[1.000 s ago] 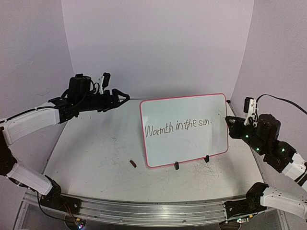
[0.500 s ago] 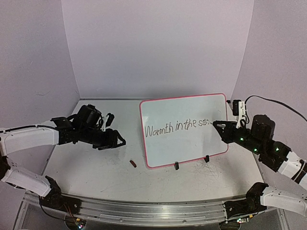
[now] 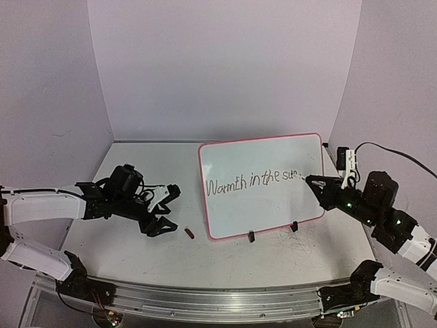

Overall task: Write a sentence on the whiteboard
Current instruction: Pick up the pen cap from the center of the board, then insert the whiteboard marker without the cap into the pen cap.

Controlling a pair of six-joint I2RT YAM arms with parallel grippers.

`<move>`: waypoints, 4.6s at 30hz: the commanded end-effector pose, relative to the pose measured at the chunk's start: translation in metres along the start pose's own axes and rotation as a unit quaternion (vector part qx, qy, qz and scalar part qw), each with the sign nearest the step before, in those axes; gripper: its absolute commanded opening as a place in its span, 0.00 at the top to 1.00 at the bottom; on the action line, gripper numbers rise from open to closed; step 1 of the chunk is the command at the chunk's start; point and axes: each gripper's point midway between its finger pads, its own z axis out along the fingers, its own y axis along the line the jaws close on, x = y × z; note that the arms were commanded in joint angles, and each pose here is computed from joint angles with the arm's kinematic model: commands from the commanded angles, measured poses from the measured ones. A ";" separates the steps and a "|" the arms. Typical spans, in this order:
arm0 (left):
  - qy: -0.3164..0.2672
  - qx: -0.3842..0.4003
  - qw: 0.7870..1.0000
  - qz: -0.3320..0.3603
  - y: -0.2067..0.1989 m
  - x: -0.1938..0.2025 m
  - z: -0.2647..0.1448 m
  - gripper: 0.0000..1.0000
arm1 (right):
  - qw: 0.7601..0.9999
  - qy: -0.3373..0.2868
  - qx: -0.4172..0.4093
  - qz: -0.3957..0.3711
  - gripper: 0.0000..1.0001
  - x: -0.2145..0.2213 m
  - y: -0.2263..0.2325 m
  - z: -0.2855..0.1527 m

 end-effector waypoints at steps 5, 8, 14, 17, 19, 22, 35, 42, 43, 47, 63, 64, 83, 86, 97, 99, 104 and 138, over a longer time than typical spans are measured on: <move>-0.011 0.089 0.983 0.158 -0.006 0.000 0.044 0.32 | 0.999 -0.044 -0.005 -0.026 0.99 -0.021 0.005 -0.015; -0.007 0.110 0.981 0.161 -0.003 0.000 0.057 0.32 | 0.998 -0.052 -0.007 -0.028 1.00 -0.024 0.006 -0.019; 0.009 0.130 0.978 0.164 0.000 0.004 0.076 0.32 | 0.998 -0.053 -0.003 -0.031 1.00 -0.025 0.005 -0.024; 0.013 0.135 0.977 0.166 0.000 0.004 0.080 0.32 | 0.998 -0.052 -0.002 -0.030 1.00 -0.025 0.005 -0.024; 0.023 0.143 0.977 0.160 0.000 0.006 0.083 0.32 | 0.998 -0.053 -0.003 -0.029 1.00 -0.025 0.005 -0.024; 0.043 0.146 0.977 0.147 0.000 0.012 0.088 0.32 | 0.998 -0.056 -0.008 -0.027 1.00 -0.028 0.008 -0.026; 0.119 0.114 0.974 0.157 0.003 0.039 0.105 0.29 | 0.997 -0.077 -0.013 -0.020 1.00 -0.038 0.012 -0.040; 0.145 0.128 0.970 0.149 -0.014 0.053 0.102 0.32 | 0.997 -0.079 -0.013 -0.022 1.00 -0.039 0.012 -0.040; 0.151 0.125 0.970 0.145 -0.014 0.056 0.099 0.32 | 0.997 -0.080 -0.013 -0.021 1.00 -0.040 0.012 -0.040; 0.160 0.108 0.972 0.132 -0.013 0.062 0.090 0.38 | 0.997 -0.079 -0.011 -0.021 1.00 -0.038 0.011 -0.039; 0.187 0.091 0.970 0.130 -0.023 0.067 0.096 0.68 | 0.997 -0.072 -0.012 -0.015 1.00 -0.034 0.010 -0.035; 0.188 0.090 0.969 0.130 -0.023 0.068 0.097 0.70 | 0.997 -0.071 -0.013 -0.014 1.00 -0.034 0.010 -0.034; 0.200 0.083 0.962 0.168 -0.047 0.070 0.105 0.72 | 0.998 -0.063 -0.018 -0.011 1.00 -0.030 0.011 -0.029; 0.198 0.083 0.963 0.164 -0.049 0.069 0.104 0.75 | 0.998 -0.063 -0.018 -0.011 1.00 -0.030 0.011 -0.029; 0.211 0.071 0.960 0.168 -0.052 0.074 0.109 0.63 | 0.998 -0.062 -0.019 -0.012 1.00 -0.030 0.012 -0.027; 0.215 0.072 0.959 0.170 -0.053 0.077 0.108 0.68 | 0.998 -0.062 -0.020 -0.012 1.00 -0.031 0.012 -0.028; 0.219 0.063 0.958 0.177 -0.051 0.079 0.107 0.87 | 0.998 -0.057 -0.021 -0.012 1.00 -0.028 0.012 -0.026; -0.043 0.039 0.964 0.258 -0.086 -0.090 0.028 1.00 | 0.945 0.224 -0.234 0.048 1.00 0.071 0.141 0.073</move>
